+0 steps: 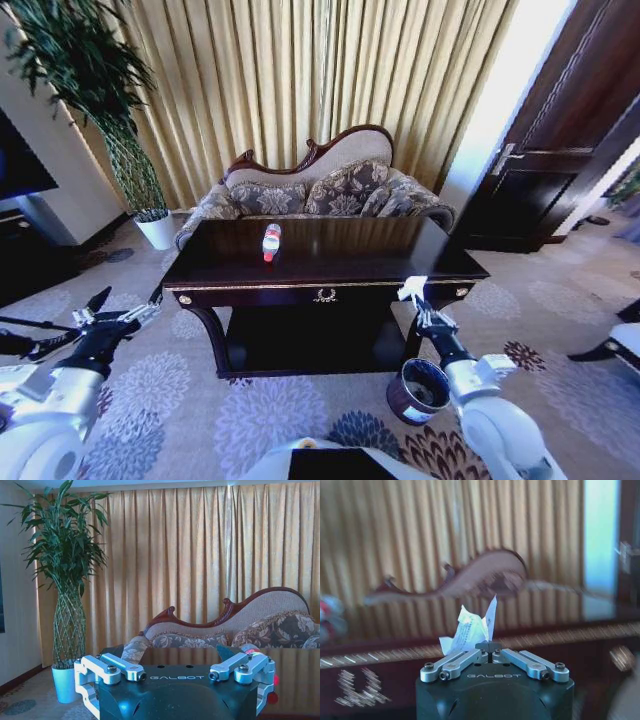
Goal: Move to the front of the table and place the trash on the table into the trash bin.
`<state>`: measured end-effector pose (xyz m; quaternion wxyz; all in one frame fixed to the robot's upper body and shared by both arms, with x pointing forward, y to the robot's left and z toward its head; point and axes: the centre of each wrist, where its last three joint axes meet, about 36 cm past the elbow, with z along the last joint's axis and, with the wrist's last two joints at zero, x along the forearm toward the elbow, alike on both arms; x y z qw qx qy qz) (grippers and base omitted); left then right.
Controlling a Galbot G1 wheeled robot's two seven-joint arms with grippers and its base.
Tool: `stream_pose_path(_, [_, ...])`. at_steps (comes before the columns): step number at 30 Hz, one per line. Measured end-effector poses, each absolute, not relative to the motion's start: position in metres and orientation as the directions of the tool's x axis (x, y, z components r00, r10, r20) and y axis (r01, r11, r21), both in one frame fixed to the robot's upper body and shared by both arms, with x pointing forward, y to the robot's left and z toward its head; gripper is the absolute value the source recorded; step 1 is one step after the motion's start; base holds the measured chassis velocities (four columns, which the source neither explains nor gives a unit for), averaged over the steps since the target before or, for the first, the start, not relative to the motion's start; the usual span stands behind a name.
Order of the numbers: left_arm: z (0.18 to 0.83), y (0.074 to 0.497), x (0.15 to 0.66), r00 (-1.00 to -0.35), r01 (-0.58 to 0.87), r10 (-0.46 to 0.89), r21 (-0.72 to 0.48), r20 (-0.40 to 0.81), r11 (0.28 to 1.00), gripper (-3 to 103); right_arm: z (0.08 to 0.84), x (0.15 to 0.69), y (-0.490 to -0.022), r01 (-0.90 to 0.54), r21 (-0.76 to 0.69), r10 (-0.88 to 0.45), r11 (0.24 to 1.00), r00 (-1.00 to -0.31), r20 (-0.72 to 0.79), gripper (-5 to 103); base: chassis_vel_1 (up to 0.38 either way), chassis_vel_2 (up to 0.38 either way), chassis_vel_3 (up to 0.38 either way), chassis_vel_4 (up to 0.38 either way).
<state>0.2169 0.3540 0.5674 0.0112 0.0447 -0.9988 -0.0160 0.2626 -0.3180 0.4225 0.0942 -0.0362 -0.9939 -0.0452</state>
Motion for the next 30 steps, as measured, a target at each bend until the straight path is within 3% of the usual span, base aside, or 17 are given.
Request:
stream_pose_path(10, [0.568,0.355,0.216,-0.995,-0.097,-0.098,0.032,0.018,0.995,100,0.337,0.277,-0.362,0.246,0.056,0.206,0.968,-0.9,0.385,0,0.0,0.0,0.0,0.0])
stream_pose_path(21, [0.568,0.356,0.215,-0.995,-0.101,-0.101,0.036,0.004,0.994,100,0.212,0.307,-0.424,0.415,-0.078,0.376,0.906,-0.709,0.597,0,0.0,0.0,0.0,0.0])
stream_pose_path(30, [0.567,0.354,0.216,-0.996,-0.091,-0.091,0.026,-0.008,0.996,100,0.18,0.307,-0.423,0.405,-0.158,0.412,0.901,-0.681,0.605,-1,0.0,0.0,0.0,0.0])
